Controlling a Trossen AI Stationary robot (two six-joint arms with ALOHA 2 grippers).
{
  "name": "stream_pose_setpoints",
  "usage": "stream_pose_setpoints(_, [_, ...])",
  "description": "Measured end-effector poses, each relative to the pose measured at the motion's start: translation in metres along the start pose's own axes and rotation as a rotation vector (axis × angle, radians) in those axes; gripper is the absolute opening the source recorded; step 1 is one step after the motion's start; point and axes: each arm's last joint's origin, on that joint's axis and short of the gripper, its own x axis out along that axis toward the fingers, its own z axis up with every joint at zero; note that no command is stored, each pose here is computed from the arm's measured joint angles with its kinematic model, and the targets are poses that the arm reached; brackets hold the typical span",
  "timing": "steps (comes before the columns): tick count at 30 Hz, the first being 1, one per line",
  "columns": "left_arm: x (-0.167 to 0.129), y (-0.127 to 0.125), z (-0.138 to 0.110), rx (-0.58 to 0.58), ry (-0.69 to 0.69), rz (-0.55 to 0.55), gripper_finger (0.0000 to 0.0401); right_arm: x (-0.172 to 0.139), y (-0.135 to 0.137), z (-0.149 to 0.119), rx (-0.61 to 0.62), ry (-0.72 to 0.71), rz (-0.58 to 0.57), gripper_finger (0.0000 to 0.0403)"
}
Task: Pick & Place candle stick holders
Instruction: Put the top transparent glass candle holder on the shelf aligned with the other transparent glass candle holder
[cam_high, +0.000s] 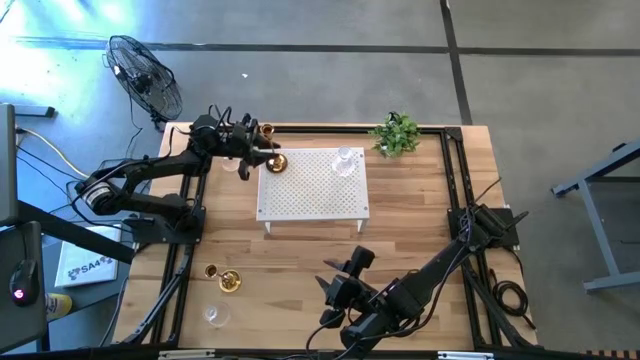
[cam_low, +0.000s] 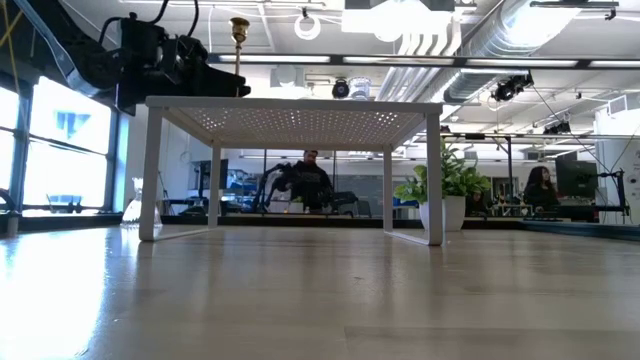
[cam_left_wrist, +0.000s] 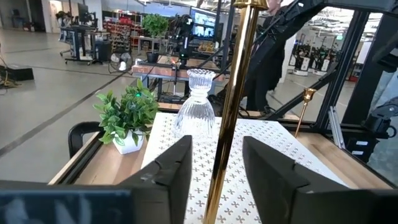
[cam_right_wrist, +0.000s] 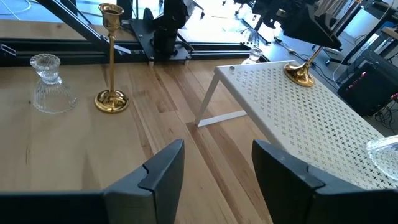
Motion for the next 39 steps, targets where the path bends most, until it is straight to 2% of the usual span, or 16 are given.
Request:
stream_pose_setpoints(6, [0.000, 0.000, 0.003, 0.023, -0.019, -0.002, 0.0170, 0.000, 0.000, 0.000, 0.000, 0.001, 0.001, 0.0181])
stream_pose_setpoints(20, [-0.009, -0.015, 0.024, 0.091, -0.067, -0.031, 0.0172, 0.000, 0.001, -0.001, -0.001, 0.015, 0.019, 0.0181])
stream_pose_setpoints(24, [-0.012, -0.019, 0.025, 0.073, -0.042, 0.006, 0.0172, 0.000, 0.001, -0.001, 0.003, 0.017, 0.021, 0.0181])
stream_pose_setpoints(31, [-0.029, -0.014, 0.028, 0.098, -0.020, 0.131, 0.0172, 0.000, 0.001, -0.001, 0.011, 0.025, 0.031, 0.0181])
stream_pose_setpoints(39, [-0.047, -0.009, 0.031, 0.061, -0.003, 0.150, 0.0172, 0.000, 0.001, -0.001, 0.009, 0.026, 0.033, 0.0181])
